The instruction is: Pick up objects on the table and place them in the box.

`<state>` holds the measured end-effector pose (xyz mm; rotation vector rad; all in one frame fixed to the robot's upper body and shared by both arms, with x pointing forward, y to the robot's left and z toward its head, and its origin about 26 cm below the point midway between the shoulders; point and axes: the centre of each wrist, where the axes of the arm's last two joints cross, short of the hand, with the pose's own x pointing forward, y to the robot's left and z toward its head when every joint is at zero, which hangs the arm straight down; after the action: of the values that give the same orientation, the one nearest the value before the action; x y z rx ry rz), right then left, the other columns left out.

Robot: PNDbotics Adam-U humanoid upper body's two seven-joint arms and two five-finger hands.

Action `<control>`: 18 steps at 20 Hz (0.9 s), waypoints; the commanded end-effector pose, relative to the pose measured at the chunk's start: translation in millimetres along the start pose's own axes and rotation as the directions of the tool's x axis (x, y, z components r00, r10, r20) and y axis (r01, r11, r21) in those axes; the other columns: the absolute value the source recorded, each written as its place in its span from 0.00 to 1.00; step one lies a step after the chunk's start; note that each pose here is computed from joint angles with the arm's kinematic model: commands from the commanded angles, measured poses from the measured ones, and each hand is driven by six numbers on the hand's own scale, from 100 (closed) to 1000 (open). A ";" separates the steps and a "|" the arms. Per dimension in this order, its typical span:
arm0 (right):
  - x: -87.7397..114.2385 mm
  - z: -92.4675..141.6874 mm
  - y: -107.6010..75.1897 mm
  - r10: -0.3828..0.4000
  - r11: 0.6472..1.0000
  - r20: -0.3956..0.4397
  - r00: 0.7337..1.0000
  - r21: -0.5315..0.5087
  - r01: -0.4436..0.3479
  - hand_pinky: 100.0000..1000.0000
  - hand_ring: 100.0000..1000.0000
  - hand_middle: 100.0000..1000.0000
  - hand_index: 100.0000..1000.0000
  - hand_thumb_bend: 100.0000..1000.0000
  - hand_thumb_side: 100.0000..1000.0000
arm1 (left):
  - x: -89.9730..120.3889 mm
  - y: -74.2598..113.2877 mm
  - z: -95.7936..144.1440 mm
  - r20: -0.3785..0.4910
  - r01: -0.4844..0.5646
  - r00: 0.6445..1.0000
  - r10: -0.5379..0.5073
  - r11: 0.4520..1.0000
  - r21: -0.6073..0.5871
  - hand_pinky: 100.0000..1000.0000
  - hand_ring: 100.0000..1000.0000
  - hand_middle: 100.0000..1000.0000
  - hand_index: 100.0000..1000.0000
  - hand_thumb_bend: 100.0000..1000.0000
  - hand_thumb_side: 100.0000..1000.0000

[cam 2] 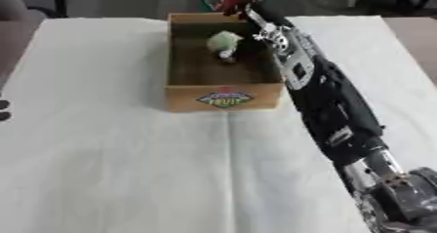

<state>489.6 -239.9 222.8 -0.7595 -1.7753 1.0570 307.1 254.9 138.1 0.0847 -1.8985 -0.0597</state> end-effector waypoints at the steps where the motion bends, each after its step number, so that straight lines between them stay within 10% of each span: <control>1: -7.3 13.3 -43.5 0.010 0.988 0.014 1.000 -0.155 -0.008 0.65 0.78 0.76 0.79 0.49 0.14 | 6.7 3.7 -1.8 0.026 0.006 1.000 -0.006 1.000 0.012 0.69 0.66 0.59 0.62 0.32 0.31; 9: -51.2 73.5 -82.5 -0.103 0.909 -0.125 0.987 -0.415 0.042 0.57 0.70 0.68 0.73 0.40 0.05 | 6.0 6.8 -1.1 0.026 0.009 1.000 -0.010 0.999 0.036 0.69 0.66 0.59 0.62 0.32 0.31; 18: -80.2 127.2 -68.5 -0.273 0.816 -0.242 0.931 -0.571 0.091 0.55 0.68 0.66 0.72 0.36 0.00 | 5.1 7.8 -0.6 0.021 0.012 1.000 -0.013 0.999 0.045 0.69 0.66 0.59 0.62 0.32 0.31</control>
<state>407.4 -372.4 202.2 -0.9709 -1.7863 0.2919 306.5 259.4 137.5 0.1124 -1.8999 -0.0264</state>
